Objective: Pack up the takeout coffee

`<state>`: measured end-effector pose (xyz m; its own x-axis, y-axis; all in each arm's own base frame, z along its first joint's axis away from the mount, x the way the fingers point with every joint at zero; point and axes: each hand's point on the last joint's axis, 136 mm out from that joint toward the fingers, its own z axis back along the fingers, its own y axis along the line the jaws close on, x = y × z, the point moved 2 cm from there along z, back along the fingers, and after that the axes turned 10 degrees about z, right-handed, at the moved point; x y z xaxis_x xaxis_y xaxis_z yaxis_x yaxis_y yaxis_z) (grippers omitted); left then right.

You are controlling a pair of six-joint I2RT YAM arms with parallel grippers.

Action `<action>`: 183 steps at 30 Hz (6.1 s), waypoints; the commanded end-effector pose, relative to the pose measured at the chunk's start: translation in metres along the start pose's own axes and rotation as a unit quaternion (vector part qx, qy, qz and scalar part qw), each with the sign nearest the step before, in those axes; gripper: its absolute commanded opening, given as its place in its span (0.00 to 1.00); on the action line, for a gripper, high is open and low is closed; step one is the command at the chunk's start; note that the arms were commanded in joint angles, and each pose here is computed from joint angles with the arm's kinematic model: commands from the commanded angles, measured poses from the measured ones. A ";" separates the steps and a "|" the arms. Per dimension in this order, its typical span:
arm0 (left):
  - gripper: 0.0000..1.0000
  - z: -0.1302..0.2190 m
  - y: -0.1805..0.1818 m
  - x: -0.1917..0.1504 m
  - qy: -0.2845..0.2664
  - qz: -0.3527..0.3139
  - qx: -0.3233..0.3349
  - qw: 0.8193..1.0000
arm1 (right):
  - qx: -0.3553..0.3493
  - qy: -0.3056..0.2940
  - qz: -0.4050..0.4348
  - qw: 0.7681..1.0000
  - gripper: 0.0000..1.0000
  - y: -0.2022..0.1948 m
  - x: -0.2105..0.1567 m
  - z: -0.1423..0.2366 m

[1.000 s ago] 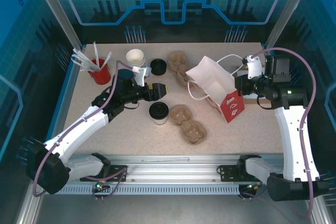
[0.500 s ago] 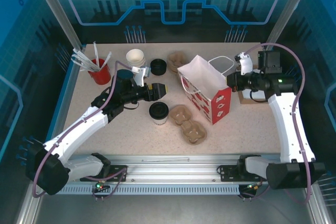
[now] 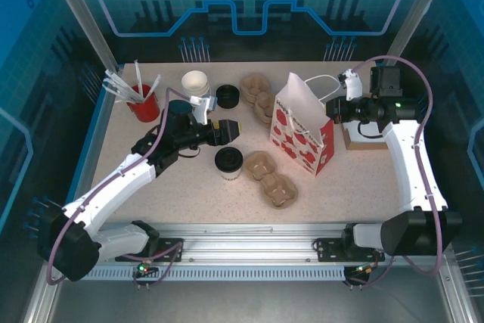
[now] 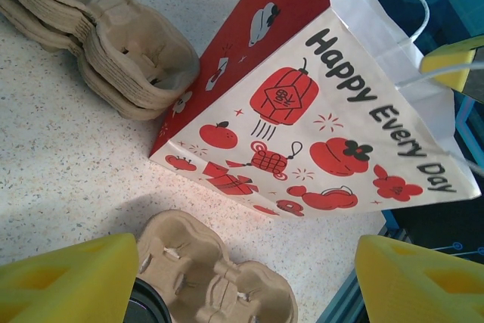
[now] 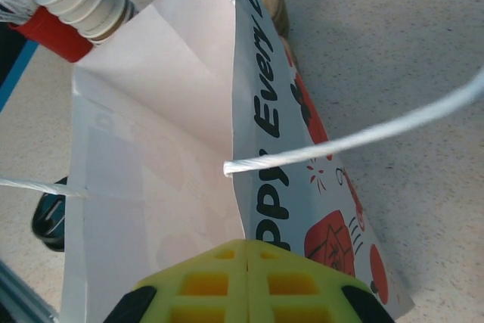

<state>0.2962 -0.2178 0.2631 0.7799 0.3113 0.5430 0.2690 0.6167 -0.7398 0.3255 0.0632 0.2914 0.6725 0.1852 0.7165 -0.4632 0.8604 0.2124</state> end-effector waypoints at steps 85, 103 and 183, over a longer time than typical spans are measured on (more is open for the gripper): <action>0.80 0.038 0.033 0.001 -0.016 0.012 0.065 0.998 | -0.028 0.283 0.198 0.938 0.34 0.140 -0.190 -0.161; 0.80 0.044 0.047 0.016 -0.065 0.045 0.082 0.994 | 0.064 0.091 0.259 0.960 0.20 0.213 -0.081 -0.055; 0.26 -0.170 -0.072 0.074 0.143 -0.209 -0.040 0.966 | 0.001 -0.006 0.174 0.985 0.14 0.026 0.063 0.000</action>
<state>0.4319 -0.3603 0.2792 0.7249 -0.1687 0.6678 0.6078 0.6128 -0.5050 0.3544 0.1021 0.3505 0.4569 0.4412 0.7724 -0.6592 0.7510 -0.0390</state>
